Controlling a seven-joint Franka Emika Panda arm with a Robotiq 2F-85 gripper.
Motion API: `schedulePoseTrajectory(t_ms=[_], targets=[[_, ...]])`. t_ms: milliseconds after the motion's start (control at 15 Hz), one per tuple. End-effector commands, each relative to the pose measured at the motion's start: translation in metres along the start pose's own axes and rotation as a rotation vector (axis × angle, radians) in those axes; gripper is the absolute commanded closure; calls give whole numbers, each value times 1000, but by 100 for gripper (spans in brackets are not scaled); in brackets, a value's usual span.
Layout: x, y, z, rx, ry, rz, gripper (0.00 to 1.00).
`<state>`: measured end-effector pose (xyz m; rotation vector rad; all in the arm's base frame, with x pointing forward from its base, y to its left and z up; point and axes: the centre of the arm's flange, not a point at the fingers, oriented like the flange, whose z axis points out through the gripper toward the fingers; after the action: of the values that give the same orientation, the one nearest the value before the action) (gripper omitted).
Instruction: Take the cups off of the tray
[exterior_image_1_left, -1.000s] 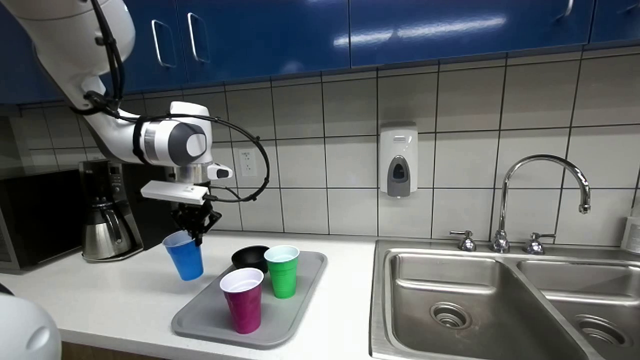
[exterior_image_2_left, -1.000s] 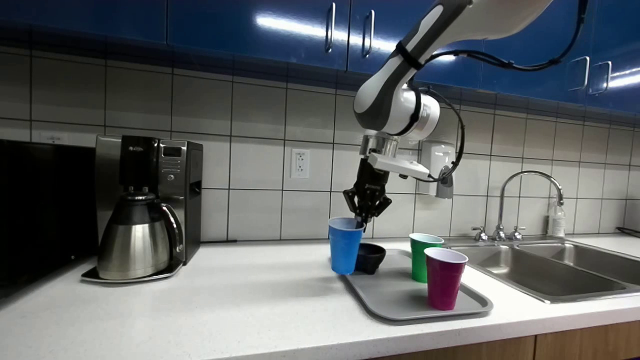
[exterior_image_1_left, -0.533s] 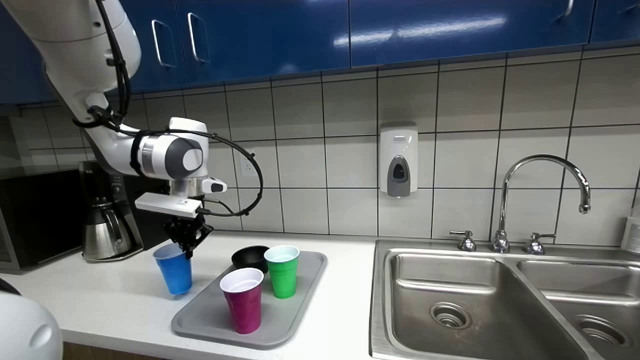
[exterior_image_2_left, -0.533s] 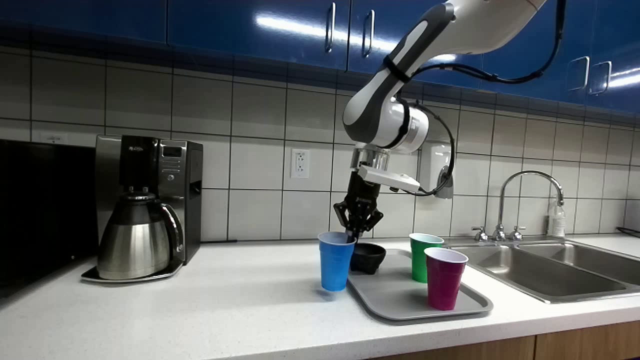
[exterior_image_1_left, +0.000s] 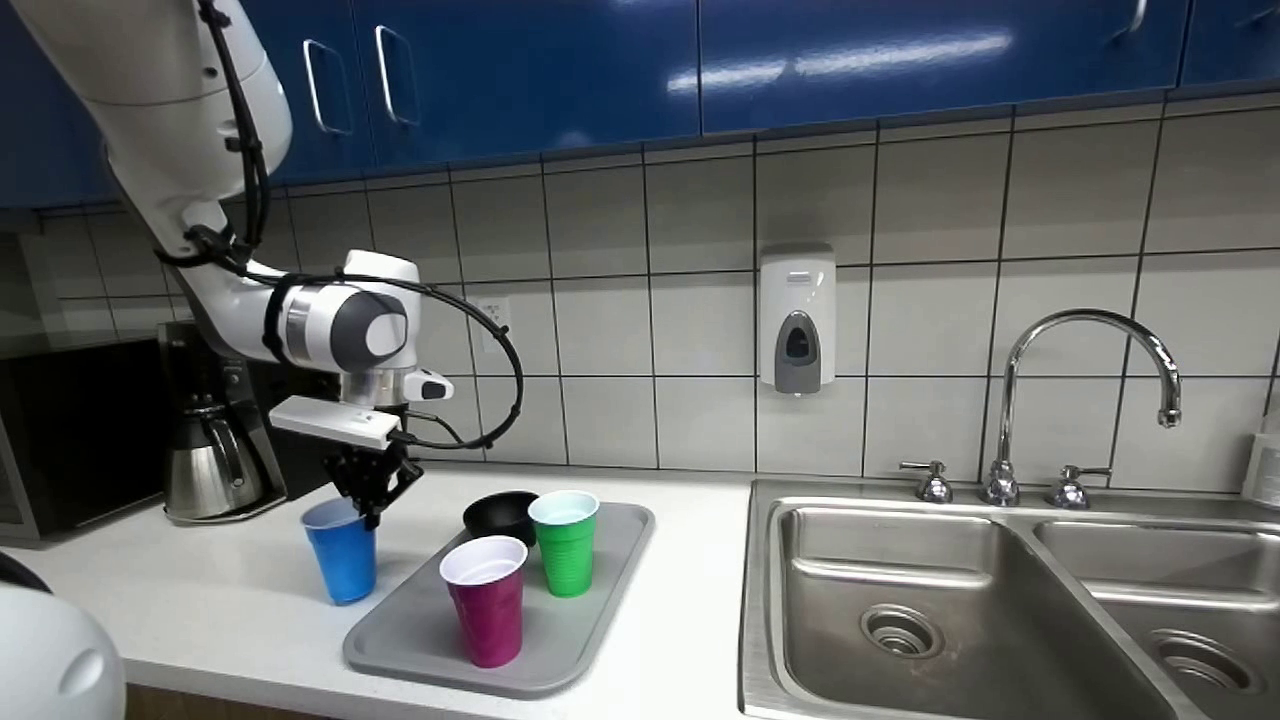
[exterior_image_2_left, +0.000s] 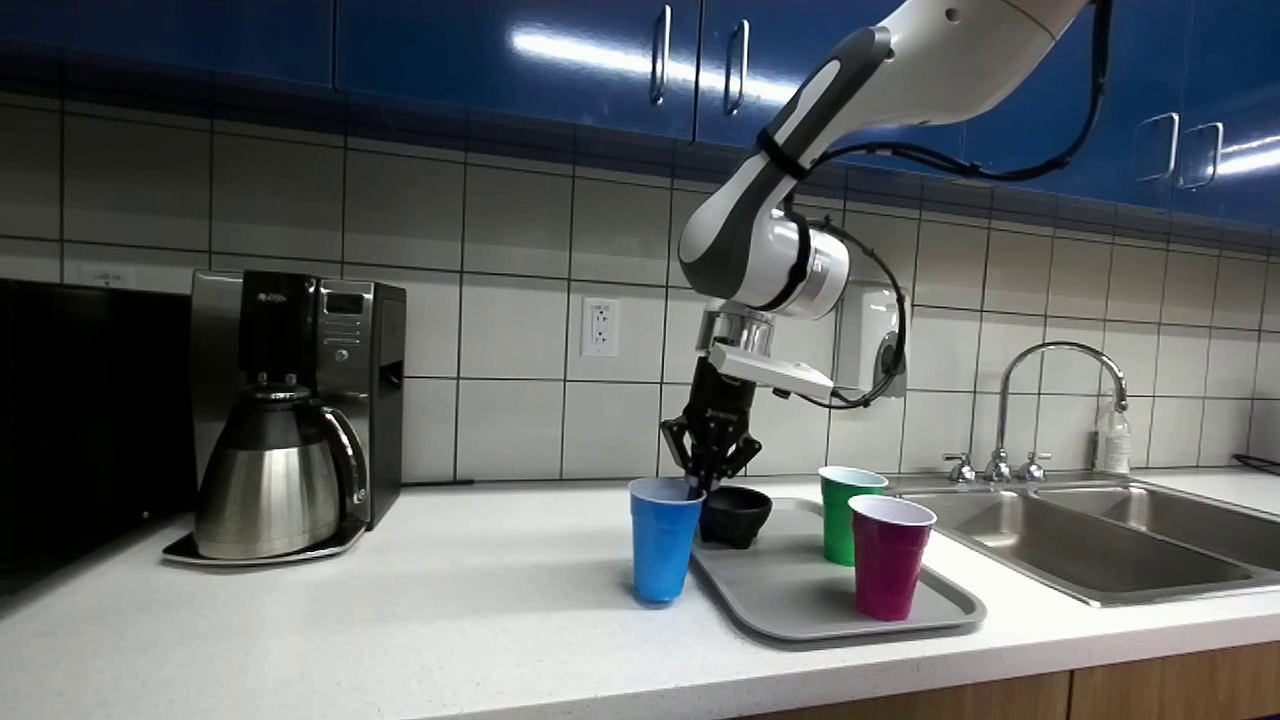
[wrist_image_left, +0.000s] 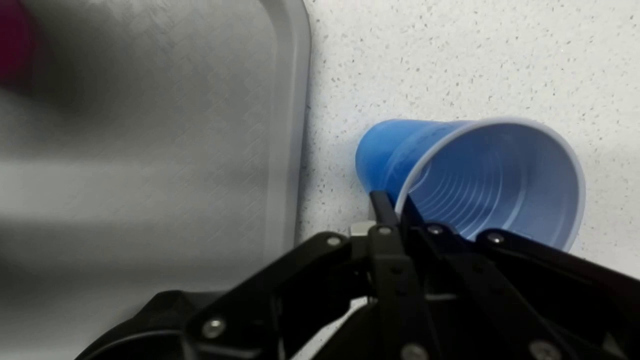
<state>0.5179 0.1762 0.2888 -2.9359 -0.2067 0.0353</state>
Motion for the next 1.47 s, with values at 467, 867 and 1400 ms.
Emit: schedulePoseTrajectory(t_ms=[467,867,1400], targets=[[4,-4,2,12,-18,2,56],[0,-6,-12,9,-15,-13,11],[-8,-5,-58,-44,-33,-62,0]])
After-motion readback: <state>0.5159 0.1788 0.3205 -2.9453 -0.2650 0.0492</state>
